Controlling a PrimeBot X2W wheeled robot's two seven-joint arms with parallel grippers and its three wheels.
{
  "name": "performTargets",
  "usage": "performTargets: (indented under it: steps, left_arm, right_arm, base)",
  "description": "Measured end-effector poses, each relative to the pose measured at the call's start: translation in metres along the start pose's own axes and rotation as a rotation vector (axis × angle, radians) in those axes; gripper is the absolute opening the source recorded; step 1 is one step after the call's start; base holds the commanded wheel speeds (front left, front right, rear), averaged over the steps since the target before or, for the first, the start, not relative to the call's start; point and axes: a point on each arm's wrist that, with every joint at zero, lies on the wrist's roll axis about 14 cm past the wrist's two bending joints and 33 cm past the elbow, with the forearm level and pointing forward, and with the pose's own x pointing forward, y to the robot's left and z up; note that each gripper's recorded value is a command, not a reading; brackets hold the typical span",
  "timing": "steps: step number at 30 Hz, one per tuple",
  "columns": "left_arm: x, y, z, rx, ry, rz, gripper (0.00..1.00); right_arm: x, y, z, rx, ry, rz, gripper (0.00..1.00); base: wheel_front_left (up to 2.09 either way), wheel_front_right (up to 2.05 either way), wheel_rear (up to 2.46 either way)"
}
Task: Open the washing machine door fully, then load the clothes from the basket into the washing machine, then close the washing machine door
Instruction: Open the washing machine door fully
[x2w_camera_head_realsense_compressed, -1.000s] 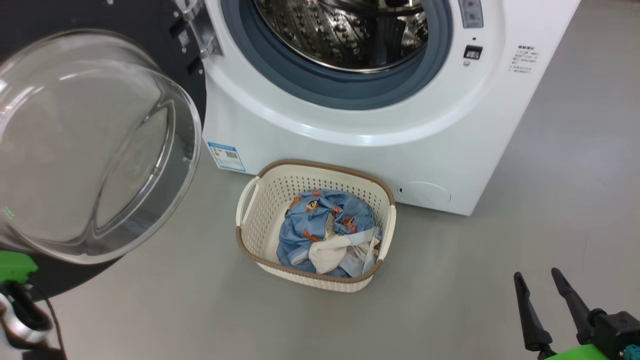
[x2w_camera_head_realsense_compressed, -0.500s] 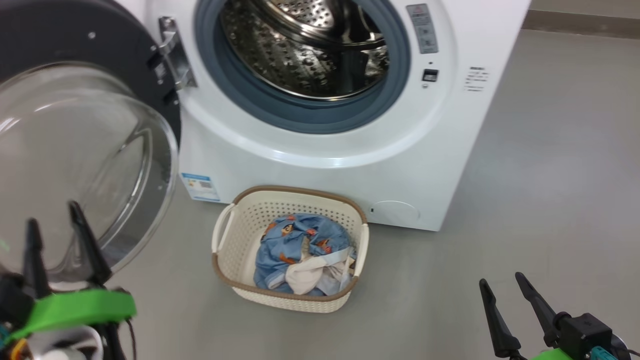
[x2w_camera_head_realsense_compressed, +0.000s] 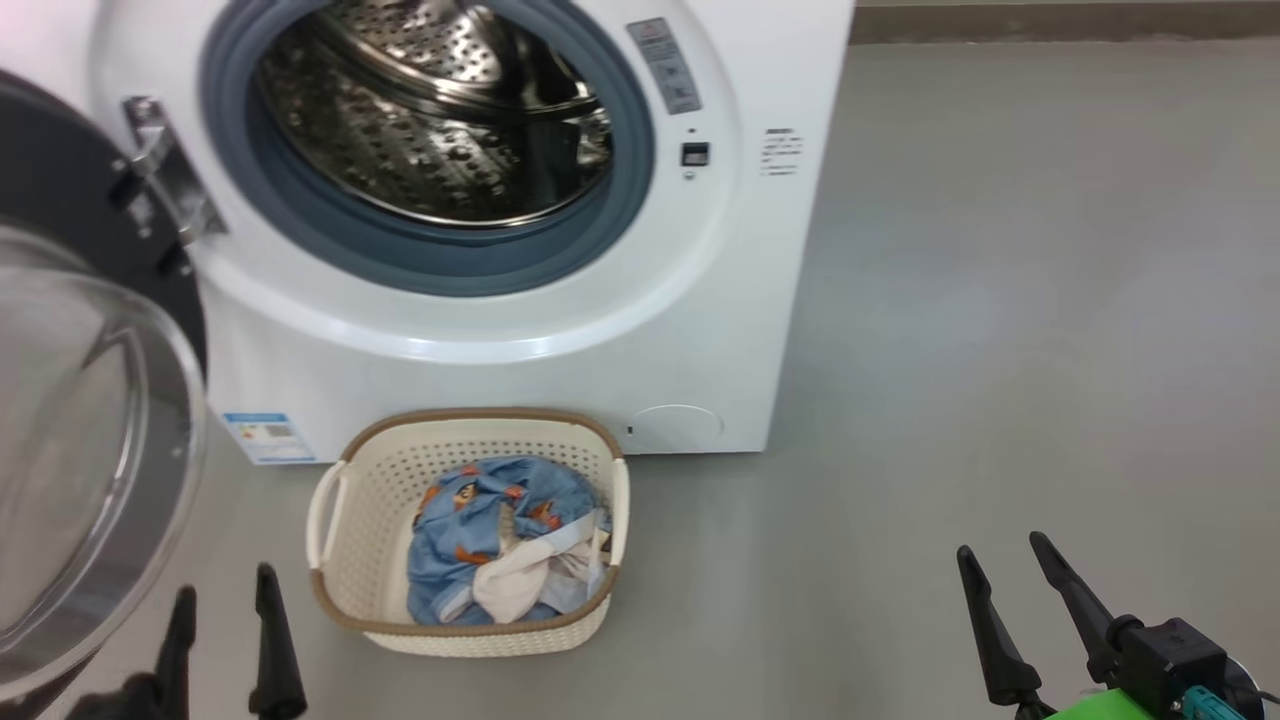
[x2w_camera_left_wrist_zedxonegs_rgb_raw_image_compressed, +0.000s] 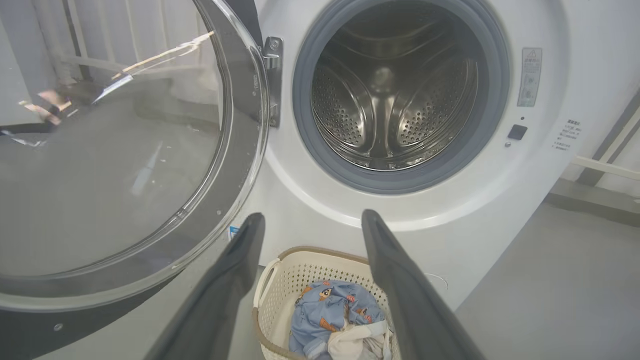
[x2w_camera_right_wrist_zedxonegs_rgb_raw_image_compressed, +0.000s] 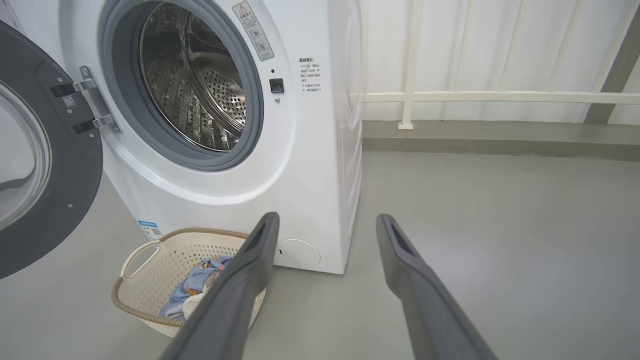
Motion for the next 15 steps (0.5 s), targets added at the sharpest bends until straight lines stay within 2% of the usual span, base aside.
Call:
performTargets:
  steps: [6,15]
  left_arm:
    - [-0.013,-0.019,-0.033,0.054,0.106,-0.081,1.00]
    - [-0.027,-0.023,-0.038,0.058,0.129,-0.110,1.00]
  right_arm:
    - [-0.018,-0.024,0.008,-0.012,-0.022,-0.082,1.00]
    - [-0.039,-0.039,0.007,-0.019,-0.014,-0.143,1.00]
  base:
    - [0.00,0.00,0.00]
    - [0.00,0.00,0.00]
